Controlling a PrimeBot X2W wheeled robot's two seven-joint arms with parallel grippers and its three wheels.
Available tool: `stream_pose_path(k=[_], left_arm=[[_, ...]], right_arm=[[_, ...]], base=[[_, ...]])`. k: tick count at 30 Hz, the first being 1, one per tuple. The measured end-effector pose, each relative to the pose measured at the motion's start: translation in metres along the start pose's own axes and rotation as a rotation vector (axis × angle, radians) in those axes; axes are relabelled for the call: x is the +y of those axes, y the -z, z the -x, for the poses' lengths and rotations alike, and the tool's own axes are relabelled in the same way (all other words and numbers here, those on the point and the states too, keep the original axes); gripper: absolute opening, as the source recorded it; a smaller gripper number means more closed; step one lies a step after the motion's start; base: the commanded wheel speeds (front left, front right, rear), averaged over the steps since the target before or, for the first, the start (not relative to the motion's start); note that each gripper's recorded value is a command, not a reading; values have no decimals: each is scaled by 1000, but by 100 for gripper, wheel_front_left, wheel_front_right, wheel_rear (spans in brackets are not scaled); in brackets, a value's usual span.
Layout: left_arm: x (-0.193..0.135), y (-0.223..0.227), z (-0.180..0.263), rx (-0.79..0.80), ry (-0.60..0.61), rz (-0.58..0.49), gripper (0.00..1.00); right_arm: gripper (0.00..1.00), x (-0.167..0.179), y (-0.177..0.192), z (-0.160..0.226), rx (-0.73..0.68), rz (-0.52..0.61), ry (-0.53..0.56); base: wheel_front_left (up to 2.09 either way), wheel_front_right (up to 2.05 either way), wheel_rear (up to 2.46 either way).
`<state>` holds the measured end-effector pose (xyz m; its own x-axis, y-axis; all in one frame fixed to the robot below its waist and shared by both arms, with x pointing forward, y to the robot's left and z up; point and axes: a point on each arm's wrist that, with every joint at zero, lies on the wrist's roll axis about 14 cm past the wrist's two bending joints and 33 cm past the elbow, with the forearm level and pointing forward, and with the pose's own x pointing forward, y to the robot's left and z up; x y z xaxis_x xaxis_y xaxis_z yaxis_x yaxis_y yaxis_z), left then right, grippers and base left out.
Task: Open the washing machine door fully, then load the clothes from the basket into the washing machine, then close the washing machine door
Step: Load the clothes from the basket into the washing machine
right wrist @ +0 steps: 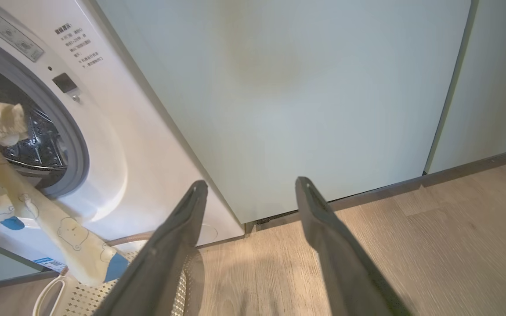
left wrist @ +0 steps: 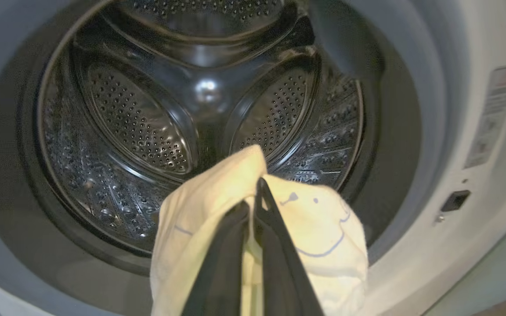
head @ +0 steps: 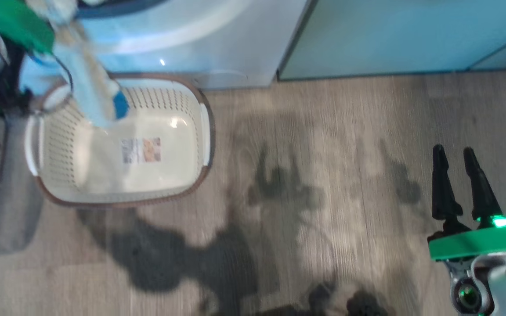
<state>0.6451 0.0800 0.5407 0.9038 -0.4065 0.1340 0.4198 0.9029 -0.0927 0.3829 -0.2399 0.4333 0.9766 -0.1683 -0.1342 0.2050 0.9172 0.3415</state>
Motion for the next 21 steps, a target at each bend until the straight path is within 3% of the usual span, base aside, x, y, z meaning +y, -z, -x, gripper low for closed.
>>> stream_pose_path(k=[12,21], left_arm=[[9,74,-71,200,29,19,0],[24,95,-109,253,1,12,0]], right_arm=[[100,-13,27,-29,65,32,34],[100,-14,43,-41,103,32,35]], base=[[0,0,0],[0,0,0]])
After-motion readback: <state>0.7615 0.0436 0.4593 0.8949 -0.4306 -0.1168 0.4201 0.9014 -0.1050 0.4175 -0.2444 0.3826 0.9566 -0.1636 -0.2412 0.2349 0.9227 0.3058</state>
